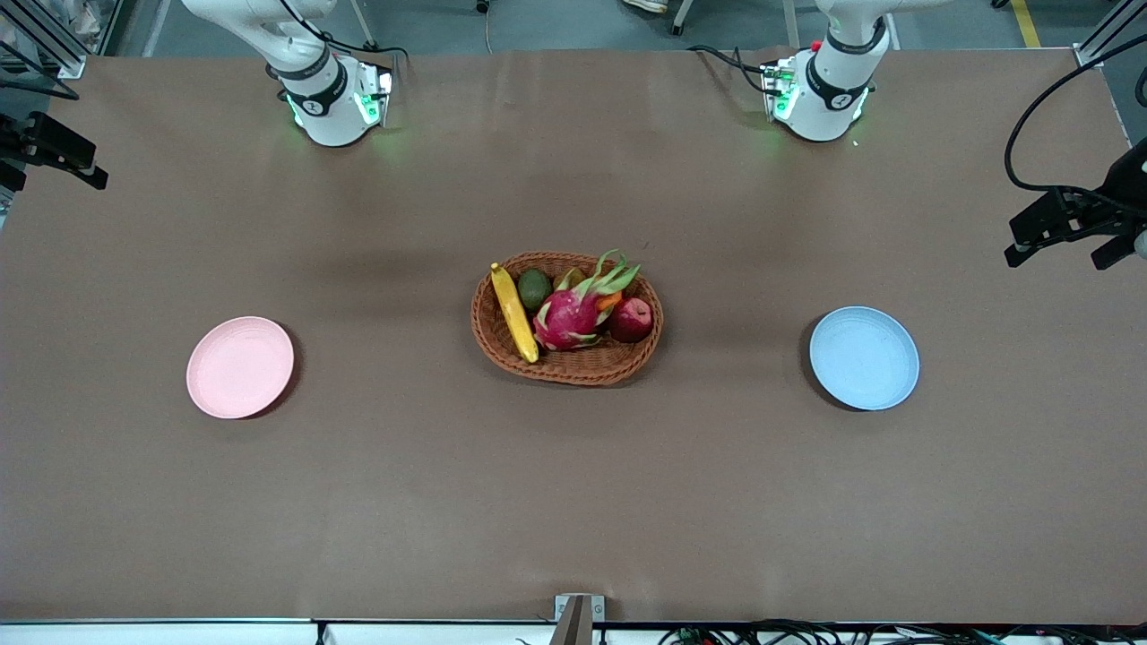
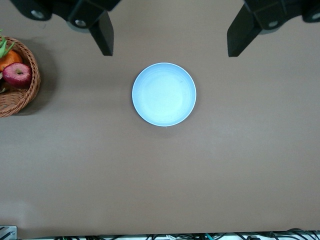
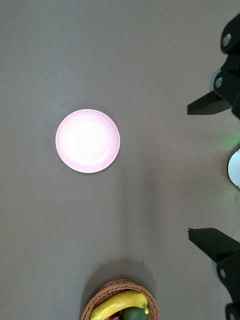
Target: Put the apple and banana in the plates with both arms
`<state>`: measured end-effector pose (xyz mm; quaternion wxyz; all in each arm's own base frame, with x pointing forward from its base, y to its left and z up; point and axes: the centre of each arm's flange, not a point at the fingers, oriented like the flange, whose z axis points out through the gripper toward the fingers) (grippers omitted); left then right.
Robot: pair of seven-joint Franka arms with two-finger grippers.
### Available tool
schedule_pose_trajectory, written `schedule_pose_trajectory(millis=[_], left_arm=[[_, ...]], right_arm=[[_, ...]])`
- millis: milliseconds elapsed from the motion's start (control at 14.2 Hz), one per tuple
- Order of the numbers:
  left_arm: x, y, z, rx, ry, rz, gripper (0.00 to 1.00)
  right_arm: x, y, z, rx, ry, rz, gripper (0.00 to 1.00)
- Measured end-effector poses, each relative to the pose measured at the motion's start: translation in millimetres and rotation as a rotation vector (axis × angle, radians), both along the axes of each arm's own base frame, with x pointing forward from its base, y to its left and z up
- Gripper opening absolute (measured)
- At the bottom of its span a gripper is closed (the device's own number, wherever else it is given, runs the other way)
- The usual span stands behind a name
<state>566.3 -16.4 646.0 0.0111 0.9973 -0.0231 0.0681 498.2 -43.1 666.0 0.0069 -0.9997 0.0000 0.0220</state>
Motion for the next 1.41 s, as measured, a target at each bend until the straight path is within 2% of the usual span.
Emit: schedule_pose_trajectory(millis=[353, 564, 776, 846, 1058, 1269, 1410], left_arm=[[0, 1, 0, 0.0, 0.001, 0.003, 1.0], [-2, 3, -5, -0.003, 0.025, 0.032, 1.0], [-2, 1, -11, -0.006, 0.044, 0.048, 1.0], [-2, -1, -15, -0.011, 0.059, 0.057, 1.0], [-5, -27, -38, -0.066, 0.164, 0.137, 1.0], [6, -87, -85, -0.058, 0.261, 0.219, 1.0], [13, -136, -123, -0.042, 0.302, 0.291, 1.0]], right_arm=[[0, 0, 0, 0.0, 0.0, 0.0, 1.0], [0, 0, 4, -0.001, -0.008, 0.0, 1.0], [6, -2, -8, -0.001, 0.015, -0.003, 1.0], [13, -4, -18, -0.001, 0.031, -0.008, 1.0], [43, -15, -61, -0.006, 0.069, -0.028, 1.0], [64, -7, -102, -0.009, 0.141, -0.049, 1.0], [69, 27, -110, -0.005, 0.152, -0.119, 1.0]])
